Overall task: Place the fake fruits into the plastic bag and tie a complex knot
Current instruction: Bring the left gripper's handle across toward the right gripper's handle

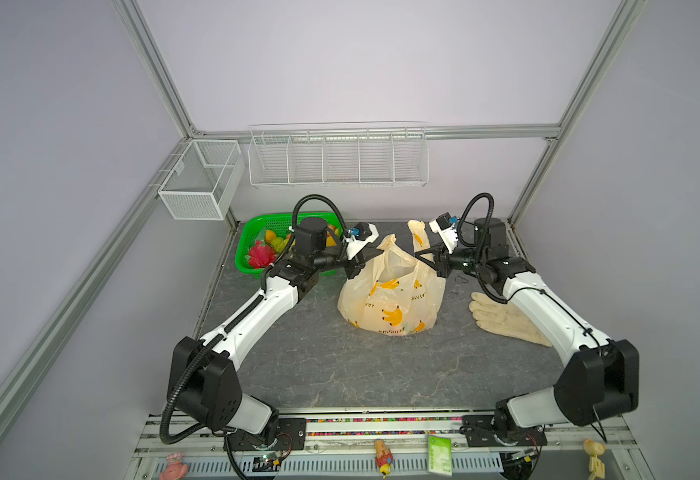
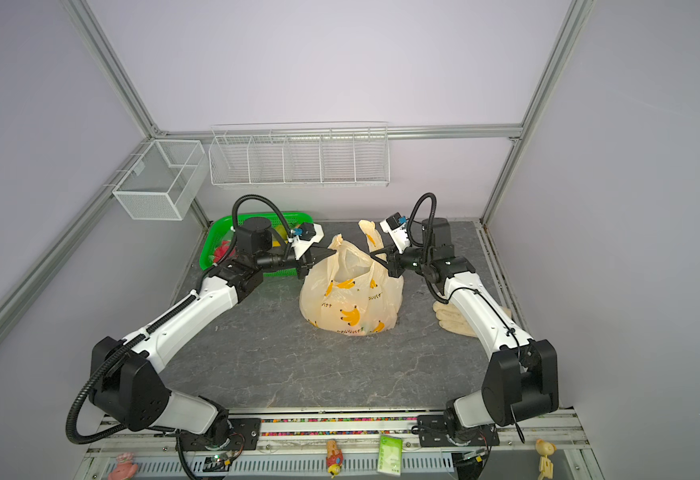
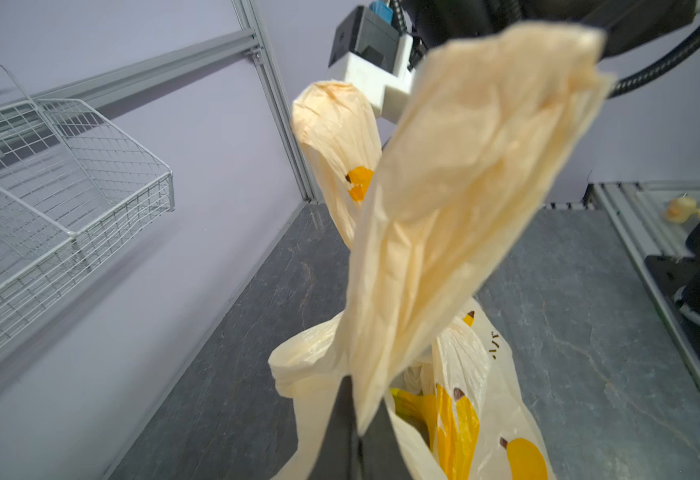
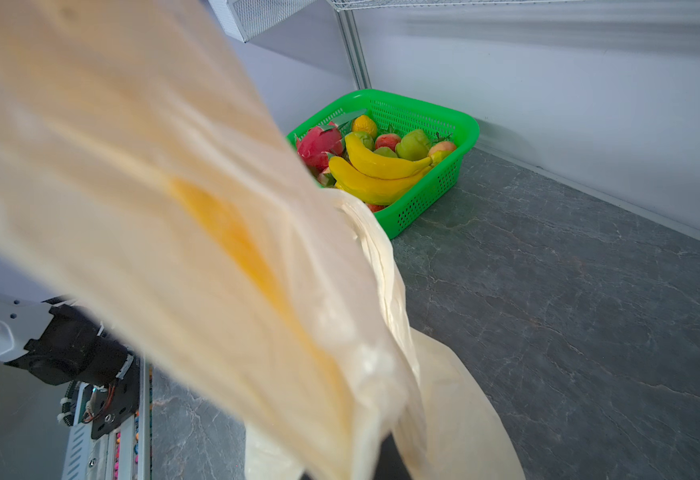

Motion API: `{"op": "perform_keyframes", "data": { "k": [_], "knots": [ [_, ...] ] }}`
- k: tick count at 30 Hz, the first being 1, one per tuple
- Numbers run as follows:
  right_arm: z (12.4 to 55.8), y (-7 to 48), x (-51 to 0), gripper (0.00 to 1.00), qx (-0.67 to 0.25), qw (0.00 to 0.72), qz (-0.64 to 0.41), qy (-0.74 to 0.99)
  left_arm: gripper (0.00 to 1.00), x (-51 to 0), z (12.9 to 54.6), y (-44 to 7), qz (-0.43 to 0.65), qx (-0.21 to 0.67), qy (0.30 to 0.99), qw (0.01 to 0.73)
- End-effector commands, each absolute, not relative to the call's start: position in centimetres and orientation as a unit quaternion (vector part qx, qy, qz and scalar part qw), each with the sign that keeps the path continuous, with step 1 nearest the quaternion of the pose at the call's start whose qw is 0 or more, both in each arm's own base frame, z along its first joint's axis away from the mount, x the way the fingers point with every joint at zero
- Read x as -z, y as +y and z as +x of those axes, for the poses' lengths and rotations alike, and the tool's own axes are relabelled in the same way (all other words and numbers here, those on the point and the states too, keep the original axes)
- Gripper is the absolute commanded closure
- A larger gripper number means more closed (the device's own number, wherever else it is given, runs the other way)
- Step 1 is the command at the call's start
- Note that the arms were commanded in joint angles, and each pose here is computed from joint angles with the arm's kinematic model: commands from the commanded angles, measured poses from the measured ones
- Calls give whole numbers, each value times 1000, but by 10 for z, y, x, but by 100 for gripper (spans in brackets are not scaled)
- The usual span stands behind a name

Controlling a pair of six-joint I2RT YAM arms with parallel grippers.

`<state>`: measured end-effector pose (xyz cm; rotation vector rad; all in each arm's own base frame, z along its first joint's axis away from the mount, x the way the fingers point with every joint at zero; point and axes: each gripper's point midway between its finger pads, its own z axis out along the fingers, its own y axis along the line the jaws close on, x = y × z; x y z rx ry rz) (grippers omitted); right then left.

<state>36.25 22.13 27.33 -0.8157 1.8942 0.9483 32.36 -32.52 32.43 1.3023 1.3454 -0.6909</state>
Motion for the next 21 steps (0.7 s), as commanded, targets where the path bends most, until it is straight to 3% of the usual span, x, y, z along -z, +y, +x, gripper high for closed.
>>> {"op": "perform_keyframes", "data": {
  "k": [1,11,21],
  "knots": [
    [364,224,-281,93,-378,431,-346,743,100,-284,330,-321,597,181,619,477],
    [359,230,-288,92,-404,442,-350,720,100,-271,336,-350,643,83,634,421],
    [358,229,-280,85,-402,446,-355,717,100,-285,338,-364,643,93,634,420]
  ]
}}
